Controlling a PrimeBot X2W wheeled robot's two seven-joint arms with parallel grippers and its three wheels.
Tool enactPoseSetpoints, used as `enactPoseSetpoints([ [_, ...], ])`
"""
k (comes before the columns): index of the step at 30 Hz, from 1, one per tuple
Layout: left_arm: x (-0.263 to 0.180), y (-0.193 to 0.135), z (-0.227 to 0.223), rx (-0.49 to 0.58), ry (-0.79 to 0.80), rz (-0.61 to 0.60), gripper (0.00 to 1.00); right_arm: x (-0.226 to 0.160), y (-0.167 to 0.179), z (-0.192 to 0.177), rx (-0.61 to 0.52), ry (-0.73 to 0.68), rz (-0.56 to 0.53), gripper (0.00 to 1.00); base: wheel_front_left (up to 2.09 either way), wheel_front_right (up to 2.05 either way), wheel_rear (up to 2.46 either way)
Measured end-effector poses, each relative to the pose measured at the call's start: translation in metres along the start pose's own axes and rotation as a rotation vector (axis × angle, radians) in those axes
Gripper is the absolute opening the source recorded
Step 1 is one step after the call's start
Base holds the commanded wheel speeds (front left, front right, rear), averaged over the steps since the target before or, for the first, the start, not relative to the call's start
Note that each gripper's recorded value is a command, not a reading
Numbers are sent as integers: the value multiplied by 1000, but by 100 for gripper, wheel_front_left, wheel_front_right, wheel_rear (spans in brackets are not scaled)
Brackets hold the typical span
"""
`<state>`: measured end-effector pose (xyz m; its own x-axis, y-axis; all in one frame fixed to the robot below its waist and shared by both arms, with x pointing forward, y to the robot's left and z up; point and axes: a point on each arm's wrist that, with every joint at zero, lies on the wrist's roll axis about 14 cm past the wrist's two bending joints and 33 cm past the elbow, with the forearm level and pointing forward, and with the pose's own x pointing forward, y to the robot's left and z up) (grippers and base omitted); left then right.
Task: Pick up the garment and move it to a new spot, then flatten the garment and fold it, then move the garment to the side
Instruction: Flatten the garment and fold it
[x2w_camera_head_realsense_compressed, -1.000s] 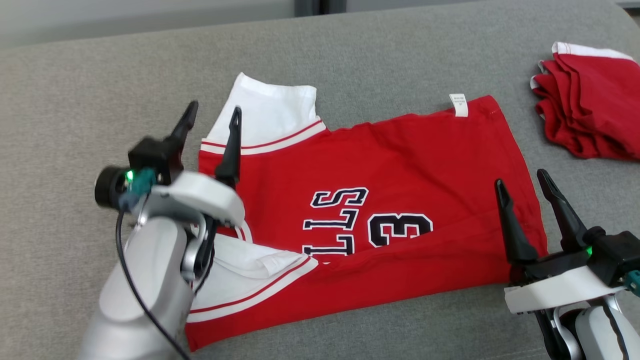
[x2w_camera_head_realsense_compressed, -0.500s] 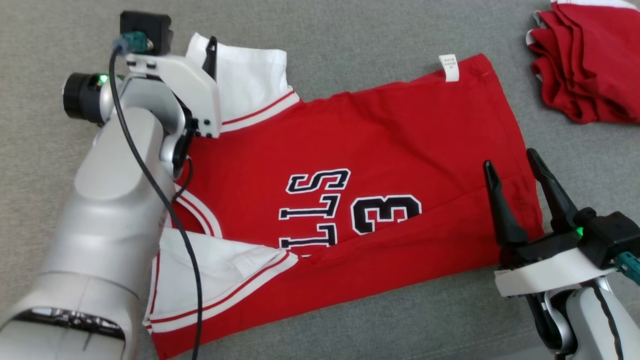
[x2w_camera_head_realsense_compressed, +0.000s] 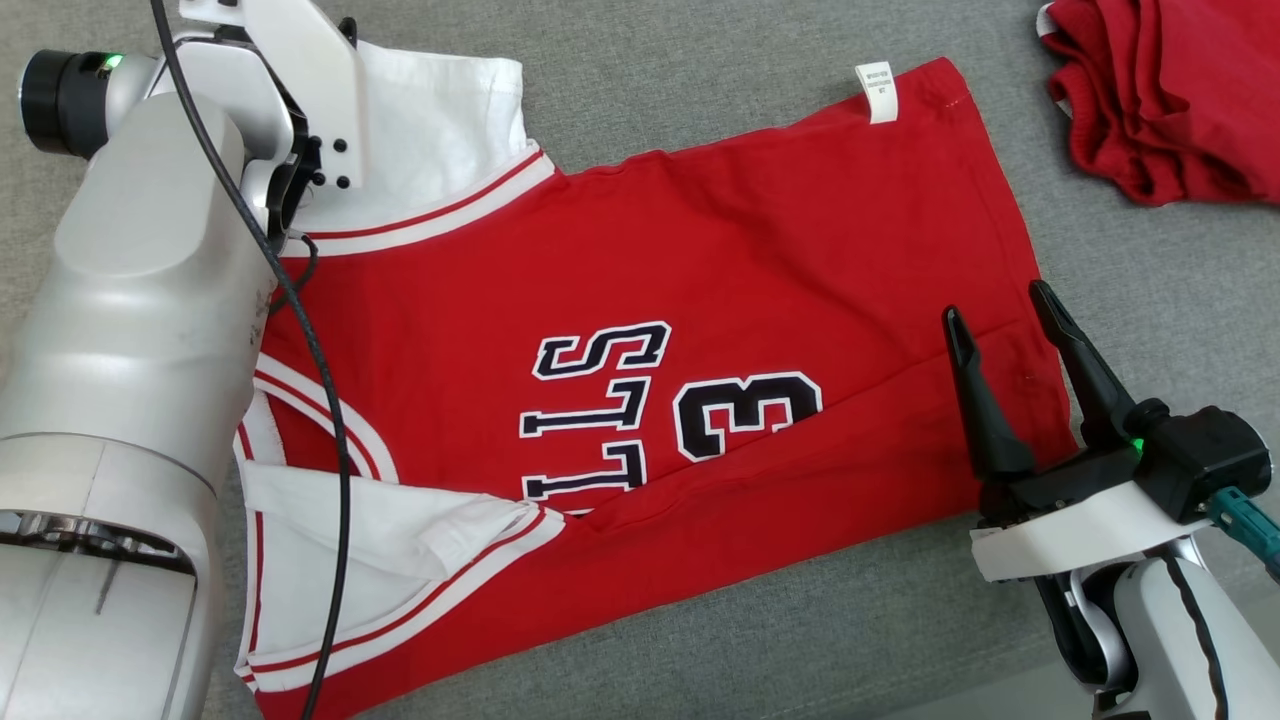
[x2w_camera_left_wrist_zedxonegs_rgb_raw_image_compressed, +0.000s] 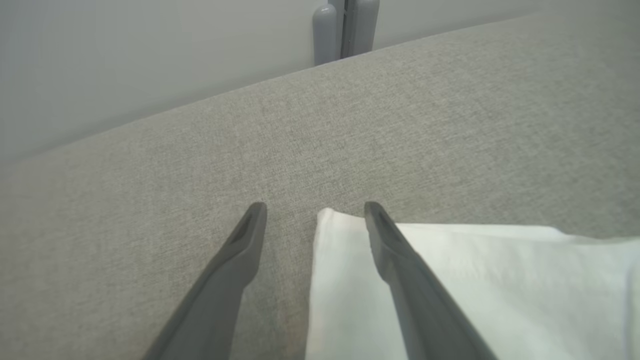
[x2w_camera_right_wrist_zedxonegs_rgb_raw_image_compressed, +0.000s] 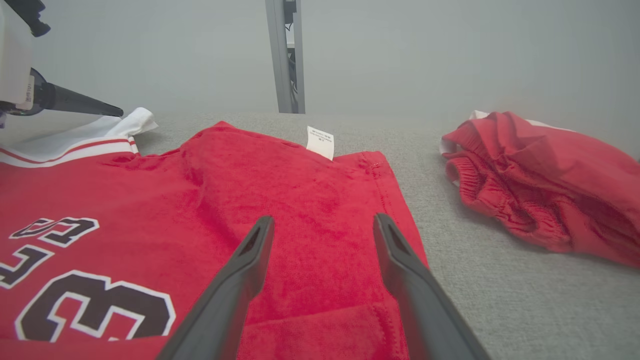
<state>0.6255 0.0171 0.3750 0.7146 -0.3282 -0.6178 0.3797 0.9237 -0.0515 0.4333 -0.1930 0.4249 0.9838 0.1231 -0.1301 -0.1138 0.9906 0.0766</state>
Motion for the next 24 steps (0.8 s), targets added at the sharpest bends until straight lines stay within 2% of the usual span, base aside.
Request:
enactPoseSetpoints([
  [3, 1, 0, -4, -2, 26, 1, 100, -1, -1, 0, -2, 2, -3, 100, 0, 0, 0],
  [4, 1, 1, -7, 0, 44, 3, 90, -2, -1, 0, -3, 2, -4, 100, 0, 0, 0],
  [6, 1, -2, -14, 1, 80, -8, 51, -3, -2, 1, -4, 1, -7, 100, 0, 0, 0],
  [7, 0, -3, -16, 4, 90, -14, 35, -3, -3, 1, -6, 0, -8, 100, 0, 0, 0],
  [8, 0, -4, -16, 4, 91, -18, 0, -3, -3, 2, -6, -2, -10, 100, 0, 0, 0],
  [11, -1, -3, -14, 19, 78, -19, 0, -3, -3, 3, -12, -4, -8, 100, 0, 0, 0],
  [17, -7, 0, 10, 4, -58, -32, 0, 8, -5, 11, 7, -27, 2, 100, 0, 0, 0],
  [20, -9, -1, 14, -23, -86, -51, 0, 19, -12, -1, 32, 39, 5, 100, 0, 0, 0],
  [24, -8, 1, 14, -36, -96, -66, 0, 52, -29, 5, 49, 138, 2, 100, 0, 0, 0],
])
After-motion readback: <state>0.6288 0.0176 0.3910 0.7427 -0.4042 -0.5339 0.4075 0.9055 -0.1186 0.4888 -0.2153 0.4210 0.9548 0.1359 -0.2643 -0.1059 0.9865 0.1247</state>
